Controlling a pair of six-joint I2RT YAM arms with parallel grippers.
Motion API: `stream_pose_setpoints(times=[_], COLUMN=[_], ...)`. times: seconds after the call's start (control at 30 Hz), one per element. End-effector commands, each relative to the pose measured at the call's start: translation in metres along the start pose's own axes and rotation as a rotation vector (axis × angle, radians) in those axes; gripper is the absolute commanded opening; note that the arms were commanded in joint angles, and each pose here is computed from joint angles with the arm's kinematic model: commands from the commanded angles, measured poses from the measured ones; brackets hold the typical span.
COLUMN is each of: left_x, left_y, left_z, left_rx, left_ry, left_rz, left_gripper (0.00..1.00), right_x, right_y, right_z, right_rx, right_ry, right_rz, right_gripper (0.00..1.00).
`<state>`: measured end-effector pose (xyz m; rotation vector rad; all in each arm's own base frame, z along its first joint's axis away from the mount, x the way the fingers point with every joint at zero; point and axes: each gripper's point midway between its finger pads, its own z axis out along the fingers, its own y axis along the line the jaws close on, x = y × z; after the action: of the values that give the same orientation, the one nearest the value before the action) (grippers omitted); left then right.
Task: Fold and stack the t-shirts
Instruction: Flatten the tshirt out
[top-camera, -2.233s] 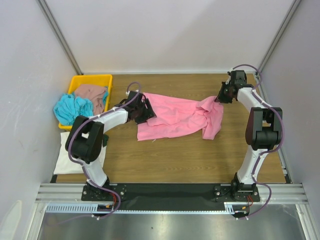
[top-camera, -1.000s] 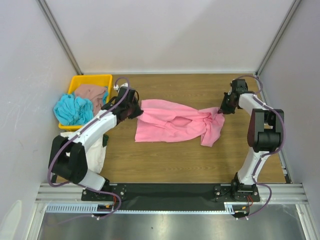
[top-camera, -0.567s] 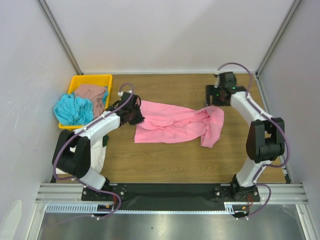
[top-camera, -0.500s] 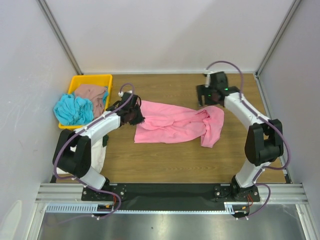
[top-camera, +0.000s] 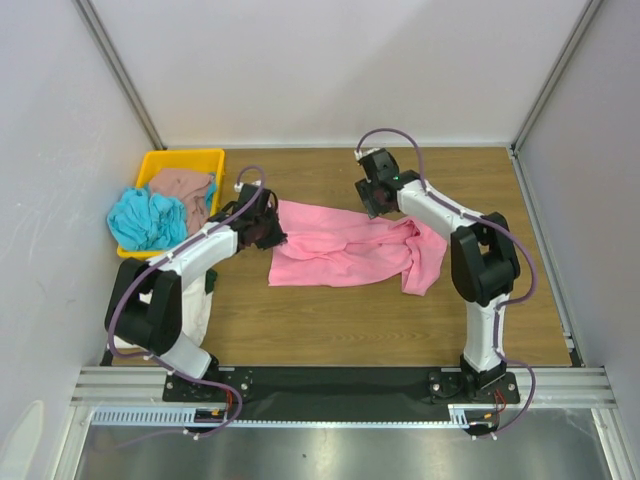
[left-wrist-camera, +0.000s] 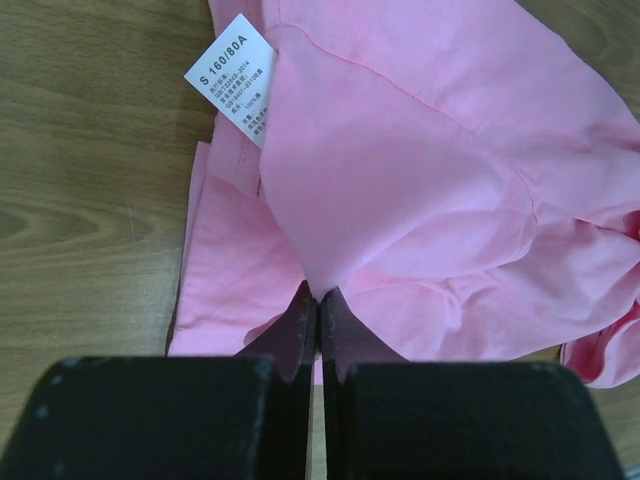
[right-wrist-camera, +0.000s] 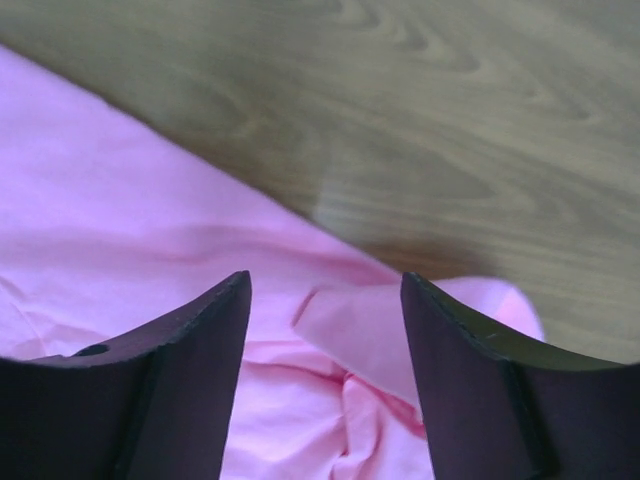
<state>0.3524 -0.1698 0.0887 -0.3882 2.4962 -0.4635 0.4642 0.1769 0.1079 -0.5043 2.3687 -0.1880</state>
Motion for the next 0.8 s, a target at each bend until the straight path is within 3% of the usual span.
stream_pose_setpoints(times=[0.0, 0.2, 0.47, 0.77], left_x=[-0.003, -0.005, -0.007, -0.005], left_y=[0.001, 0.004, 0.008, 0.014], left_z=[-0.001, 0.001, -0.001, -0.003], left_rx=[0.022, 0.026, 0.029, 0.023], left_ry=[-0.009, -0.009, -0.017, -0.022], left_rz=[0.016, 0.014, 0.007, 0.001], left_gripper=[0.0, 0.0, 0.0, 0.0], right_x=[0.01, 0.042, 0.066, 0.078], right_y=[-0.004, -0.008, 0.007, -0.012], right_z=[-0.002, 0.01, 0.021, 0.02], right_rx=[0.074, 0.15, 0.107, 0.228], right_ry=[0.044, 0.136, 0.18, 0.207], right_rz=[0.04, 0.054, 0.103, 0.18], right_gripper=[0.66, 0.62, 0.6, 0.33])
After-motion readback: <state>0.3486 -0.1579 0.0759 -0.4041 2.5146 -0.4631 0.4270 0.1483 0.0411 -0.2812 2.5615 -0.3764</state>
